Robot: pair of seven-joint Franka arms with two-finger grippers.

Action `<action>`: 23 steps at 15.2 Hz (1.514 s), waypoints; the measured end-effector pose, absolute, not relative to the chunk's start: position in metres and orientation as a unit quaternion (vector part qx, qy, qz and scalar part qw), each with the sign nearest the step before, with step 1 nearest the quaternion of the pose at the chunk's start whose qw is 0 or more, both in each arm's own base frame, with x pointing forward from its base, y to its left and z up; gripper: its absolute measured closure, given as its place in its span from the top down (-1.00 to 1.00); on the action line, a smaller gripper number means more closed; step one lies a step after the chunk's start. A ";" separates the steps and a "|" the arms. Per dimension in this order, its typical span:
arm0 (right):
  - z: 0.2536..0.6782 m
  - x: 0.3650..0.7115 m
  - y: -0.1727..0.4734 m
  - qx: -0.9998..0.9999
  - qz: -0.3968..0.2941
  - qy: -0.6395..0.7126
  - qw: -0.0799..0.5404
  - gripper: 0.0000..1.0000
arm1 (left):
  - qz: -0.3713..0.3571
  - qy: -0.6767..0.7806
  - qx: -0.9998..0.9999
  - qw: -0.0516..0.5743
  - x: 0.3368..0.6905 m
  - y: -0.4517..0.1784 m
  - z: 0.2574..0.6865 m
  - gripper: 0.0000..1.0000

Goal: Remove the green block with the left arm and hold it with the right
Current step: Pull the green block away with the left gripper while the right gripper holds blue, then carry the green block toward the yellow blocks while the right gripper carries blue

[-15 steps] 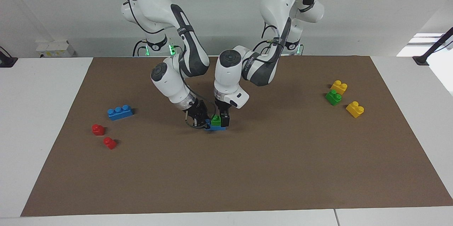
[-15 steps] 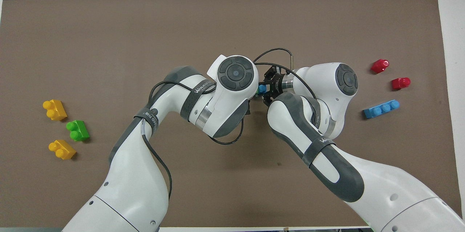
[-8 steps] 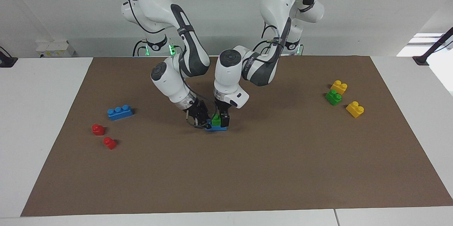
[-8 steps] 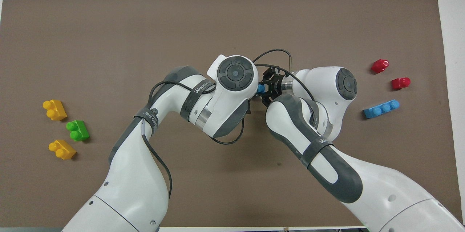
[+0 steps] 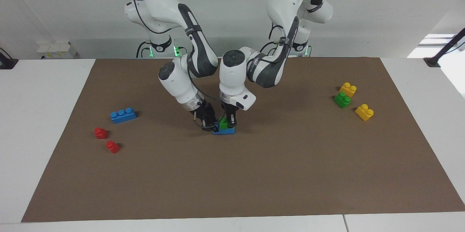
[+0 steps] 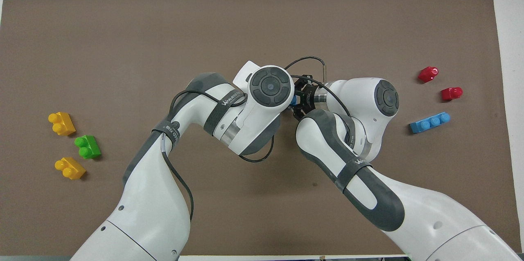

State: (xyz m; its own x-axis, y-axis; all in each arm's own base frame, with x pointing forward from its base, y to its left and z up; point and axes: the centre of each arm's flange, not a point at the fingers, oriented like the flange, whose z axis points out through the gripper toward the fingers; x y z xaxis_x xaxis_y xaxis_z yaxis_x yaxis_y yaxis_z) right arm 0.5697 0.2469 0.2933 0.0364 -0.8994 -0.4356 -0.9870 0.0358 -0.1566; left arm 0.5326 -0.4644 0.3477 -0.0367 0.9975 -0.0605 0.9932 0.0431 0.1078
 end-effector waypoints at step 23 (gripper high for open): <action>0.354 0.594 0.175 -0.713 0.117 0.649 0.238 -0.31 | 0.023 0.632 0.774 -0.016 0.581 -0.257 0.406 -0.31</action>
